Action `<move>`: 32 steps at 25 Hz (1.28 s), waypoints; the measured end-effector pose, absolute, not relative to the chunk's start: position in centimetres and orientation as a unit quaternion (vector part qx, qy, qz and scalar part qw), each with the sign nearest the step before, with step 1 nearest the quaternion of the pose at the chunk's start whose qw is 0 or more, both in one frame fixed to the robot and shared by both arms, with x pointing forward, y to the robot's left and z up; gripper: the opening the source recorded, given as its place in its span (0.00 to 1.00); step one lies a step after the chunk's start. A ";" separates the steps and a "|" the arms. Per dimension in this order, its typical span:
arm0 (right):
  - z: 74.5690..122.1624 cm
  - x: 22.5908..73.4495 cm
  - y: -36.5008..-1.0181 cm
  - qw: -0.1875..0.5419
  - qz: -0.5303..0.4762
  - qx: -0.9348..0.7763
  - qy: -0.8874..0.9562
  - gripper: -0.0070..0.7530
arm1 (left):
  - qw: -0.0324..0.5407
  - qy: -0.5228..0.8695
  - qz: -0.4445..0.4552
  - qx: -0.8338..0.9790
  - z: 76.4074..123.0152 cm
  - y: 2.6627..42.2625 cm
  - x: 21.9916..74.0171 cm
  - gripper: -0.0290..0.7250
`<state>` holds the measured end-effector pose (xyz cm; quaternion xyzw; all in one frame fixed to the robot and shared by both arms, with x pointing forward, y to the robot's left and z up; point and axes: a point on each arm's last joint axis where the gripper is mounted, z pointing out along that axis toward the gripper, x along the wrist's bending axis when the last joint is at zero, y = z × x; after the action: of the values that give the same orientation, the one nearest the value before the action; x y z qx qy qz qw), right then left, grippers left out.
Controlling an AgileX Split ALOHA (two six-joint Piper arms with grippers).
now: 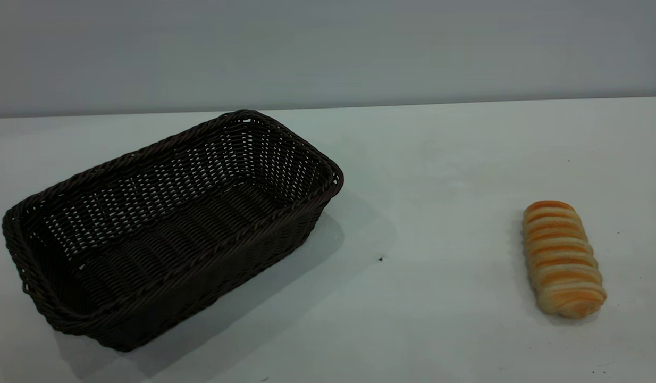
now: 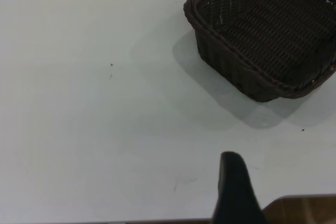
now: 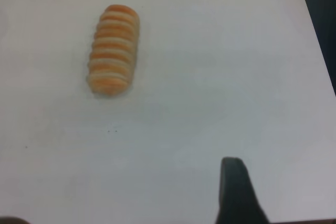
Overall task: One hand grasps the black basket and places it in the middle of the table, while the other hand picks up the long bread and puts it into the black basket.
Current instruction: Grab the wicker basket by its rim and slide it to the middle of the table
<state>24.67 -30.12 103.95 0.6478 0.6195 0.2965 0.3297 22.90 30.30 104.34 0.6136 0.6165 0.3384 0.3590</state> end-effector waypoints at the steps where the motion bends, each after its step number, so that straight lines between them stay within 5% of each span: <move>1: 104.0 24.7 -30.1 0.330 0.297 0.648 0.619 0.57 | 0.359 0.616 0.338 0.614 104.3 30.3 22.9 0.74; 20: 105.7 25.1 -29.7 0.360 0.337 0.608 0.622 0.57 | 0.397 0.609 0.347 0.592 106.7 30.1 22.6 0.74; 32: 105.3 34.3 -28.5 0.245 0.332 0.597 0.688 0.57 | 0.288 0.720 0.213 0.594 105.7 29.6 35.0 0.74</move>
<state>34.29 -28.53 105.28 0.5968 0.6884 0.3320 0.2445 34.98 29.60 105.72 0.5940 0.7202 0.2128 0.2885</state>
